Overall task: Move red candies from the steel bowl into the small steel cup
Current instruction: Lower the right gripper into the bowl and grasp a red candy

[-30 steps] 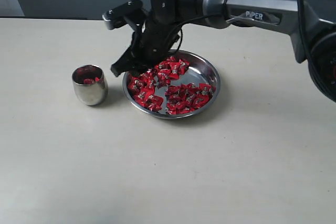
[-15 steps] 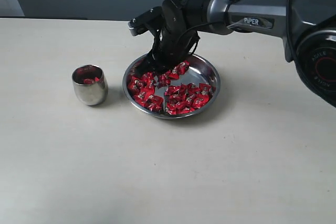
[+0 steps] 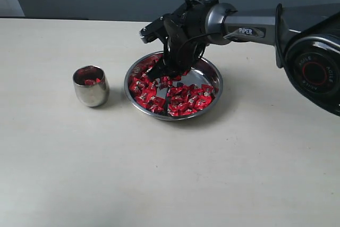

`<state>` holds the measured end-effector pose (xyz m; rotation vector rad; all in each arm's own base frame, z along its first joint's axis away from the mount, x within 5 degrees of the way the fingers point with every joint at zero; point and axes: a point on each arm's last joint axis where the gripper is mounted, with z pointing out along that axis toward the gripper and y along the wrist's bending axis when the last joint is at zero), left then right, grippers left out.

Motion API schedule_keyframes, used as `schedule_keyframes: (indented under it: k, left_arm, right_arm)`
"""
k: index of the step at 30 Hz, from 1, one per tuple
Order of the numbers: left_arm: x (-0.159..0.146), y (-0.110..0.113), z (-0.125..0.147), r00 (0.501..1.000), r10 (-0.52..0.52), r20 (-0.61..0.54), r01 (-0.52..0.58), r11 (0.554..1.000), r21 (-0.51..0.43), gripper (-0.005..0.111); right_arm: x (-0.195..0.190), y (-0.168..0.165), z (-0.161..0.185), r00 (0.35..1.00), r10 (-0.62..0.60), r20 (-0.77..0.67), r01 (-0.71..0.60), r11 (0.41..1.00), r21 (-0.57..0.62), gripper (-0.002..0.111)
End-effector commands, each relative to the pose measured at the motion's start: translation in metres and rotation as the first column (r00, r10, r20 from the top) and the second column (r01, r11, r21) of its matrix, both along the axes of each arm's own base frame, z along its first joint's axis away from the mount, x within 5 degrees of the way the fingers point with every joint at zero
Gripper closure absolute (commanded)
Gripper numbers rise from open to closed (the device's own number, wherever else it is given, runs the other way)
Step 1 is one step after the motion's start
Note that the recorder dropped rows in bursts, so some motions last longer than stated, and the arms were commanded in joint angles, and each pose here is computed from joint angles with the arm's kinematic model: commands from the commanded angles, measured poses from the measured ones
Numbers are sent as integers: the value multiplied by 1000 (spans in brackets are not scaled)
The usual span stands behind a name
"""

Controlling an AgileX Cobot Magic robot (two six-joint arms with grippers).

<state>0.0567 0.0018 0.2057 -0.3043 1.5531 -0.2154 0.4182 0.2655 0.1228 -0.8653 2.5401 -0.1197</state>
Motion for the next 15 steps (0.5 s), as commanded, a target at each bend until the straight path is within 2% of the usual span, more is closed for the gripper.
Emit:
schedule_keyframes:
  k: [1, 15]
  left_arm:
    - [0, 0, -1, 1000, 2, 6, -2, 1000, -10, 106]
    - [0, 0, -1, 1000, 2, 6, -2, 1000, -10, 106]
  right_arm:
    - [5, -3, -1, 1000, -12, 23, 11, 1000, 22, 76]
    - [6, -1, -11, 1000, -25, 7, 24, 998, 56, 76]
